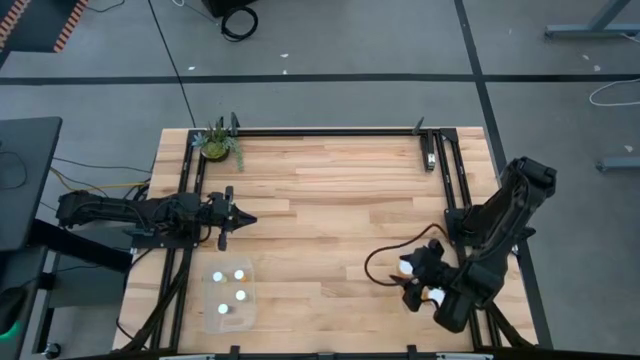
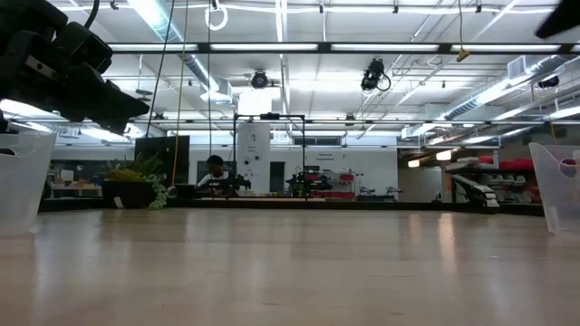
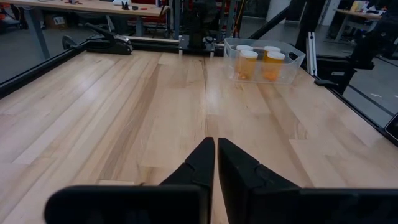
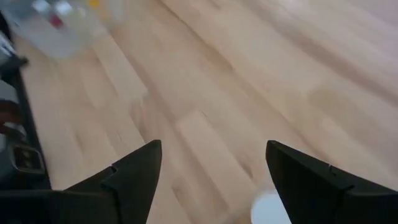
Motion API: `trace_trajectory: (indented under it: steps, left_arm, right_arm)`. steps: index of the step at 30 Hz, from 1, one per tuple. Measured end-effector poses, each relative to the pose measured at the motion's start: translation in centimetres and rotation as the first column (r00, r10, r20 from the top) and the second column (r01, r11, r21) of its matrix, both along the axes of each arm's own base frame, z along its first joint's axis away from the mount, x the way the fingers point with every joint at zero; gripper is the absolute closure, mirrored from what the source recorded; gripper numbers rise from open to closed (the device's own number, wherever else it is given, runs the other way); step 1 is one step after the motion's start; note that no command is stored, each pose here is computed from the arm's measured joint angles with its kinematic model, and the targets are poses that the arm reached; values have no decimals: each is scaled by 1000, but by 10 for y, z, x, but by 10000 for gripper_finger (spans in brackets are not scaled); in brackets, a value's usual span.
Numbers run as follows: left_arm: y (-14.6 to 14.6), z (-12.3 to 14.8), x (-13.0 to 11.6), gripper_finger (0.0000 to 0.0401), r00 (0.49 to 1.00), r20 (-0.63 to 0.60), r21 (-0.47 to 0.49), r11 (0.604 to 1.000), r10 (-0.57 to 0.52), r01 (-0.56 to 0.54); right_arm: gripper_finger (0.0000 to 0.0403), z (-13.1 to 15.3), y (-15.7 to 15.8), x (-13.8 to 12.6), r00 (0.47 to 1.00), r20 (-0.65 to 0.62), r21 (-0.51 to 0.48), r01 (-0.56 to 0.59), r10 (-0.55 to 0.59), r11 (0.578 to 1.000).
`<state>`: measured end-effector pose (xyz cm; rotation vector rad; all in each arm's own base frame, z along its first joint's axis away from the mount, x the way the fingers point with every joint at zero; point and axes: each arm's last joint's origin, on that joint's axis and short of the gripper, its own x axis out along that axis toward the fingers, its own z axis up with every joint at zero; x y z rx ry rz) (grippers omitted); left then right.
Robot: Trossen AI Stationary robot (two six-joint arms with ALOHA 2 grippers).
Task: Pick and place medicine bottles into bin by pill shape (circle, oval)
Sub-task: Return to Home Position
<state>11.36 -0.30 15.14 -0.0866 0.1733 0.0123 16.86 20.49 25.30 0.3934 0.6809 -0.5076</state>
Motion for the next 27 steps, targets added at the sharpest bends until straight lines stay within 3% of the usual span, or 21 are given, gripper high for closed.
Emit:
trace_trajectory:
  steps: [6,13,21,27]
  left_arm:
    - [0,0,0,366,1000,0,0,1000,0,0]
    - [0,0,0,372,1000,0,0,1000,0,0]
    - [0,0,0,371,1000,0,0,1000,0,0]
    - [0,0,0,365,1000,0,0,1000,0,0]
  right_arm:
    - [134,14,-5,19,991,88,-72,-95,101,993]
    - [179,26,-20,65,960,104,-152,-242,259,958]
    - [254,48,-47,111,822,199,-211,-496,534,842]
    - [312,67,-82,121,776,238,-289,-517,584,806]
